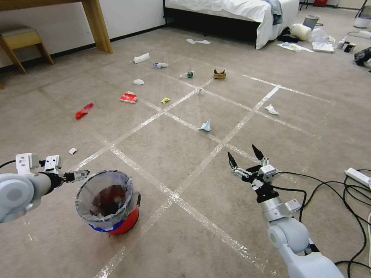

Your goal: Pick up the trash bin and place the garbage on the floor into it.

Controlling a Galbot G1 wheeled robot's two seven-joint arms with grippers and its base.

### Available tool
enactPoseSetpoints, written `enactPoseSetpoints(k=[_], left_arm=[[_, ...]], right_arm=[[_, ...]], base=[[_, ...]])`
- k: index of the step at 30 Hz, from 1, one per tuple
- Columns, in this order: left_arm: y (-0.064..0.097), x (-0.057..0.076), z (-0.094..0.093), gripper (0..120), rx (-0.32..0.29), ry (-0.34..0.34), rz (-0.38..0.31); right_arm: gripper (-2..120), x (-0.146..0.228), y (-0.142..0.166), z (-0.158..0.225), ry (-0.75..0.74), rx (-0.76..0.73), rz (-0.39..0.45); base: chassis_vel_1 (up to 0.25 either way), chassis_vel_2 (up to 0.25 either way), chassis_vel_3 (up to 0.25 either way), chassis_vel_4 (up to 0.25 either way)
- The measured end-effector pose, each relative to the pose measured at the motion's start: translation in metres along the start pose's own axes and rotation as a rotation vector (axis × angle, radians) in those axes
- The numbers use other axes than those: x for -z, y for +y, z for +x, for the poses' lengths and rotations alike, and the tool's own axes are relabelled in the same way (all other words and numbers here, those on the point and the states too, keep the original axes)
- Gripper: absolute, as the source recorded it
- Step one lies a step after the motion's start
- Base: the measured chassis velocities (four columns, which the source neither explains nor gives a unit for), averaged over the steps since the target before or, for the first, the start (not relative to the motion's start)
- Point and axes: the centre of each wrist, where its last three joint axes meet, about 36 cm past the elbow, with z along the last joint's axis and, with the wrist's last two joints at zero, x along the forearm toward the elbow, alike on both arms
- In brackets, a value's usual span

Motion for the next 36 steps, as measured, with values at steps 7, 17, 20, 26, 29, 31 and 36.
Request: enactPoseSetpoints(k=[7,17,20,26,29,31,36], left_arm=[[0.031,-0.016,-0.019,96,0.017,0.057,-0.085],[0.065,-0.041,-0.04,94,-0.041,0.079,0.0],[0.063,-0.044,-0.042,95,-0.062,0.083,0.012],[0.054,-0.046,-0.045,95,-0.094,0.084,0.026],[0.047,-0.04,-0.053,95,-0.116,0.075,0.031],[0.046,-0.039,-0.055,95,-0.119,0.073,0.034],[0.051,-0.04,-0.06,94,-0.104,0.08,0.042]], right_arm=[[100,-0.002,0.001,-0.001,0.005,0.004,0.0],[100,-0.012,0.008,-0.007,0.016,0.023,-0.013],[100,-0.014,0.01,-0.007,0.02,0.021,-0.018],[100,-0.02,0.016,-0.011,0.023,0.021,-0.031],[100,-0.023,0.017,-0.013,0.026,0.016,-0.038],[100,-0.024,0.017,-0.012,0.028,0.015,-0.038],[100,-0.028,0.018,-0.018,0.031,0.024,-0.039]], base=[[0.0,0.0,0.0,0.0],[0.0,0.0,0.0,0.0],[0.0,0.0,0.0,0.0],[0.0,0.0,0.0,0.0],[0.0,0.0,0.0,0.0],[0.0,0.0,0.0,0.0],[0.0,0.0,0.0,0.0]])
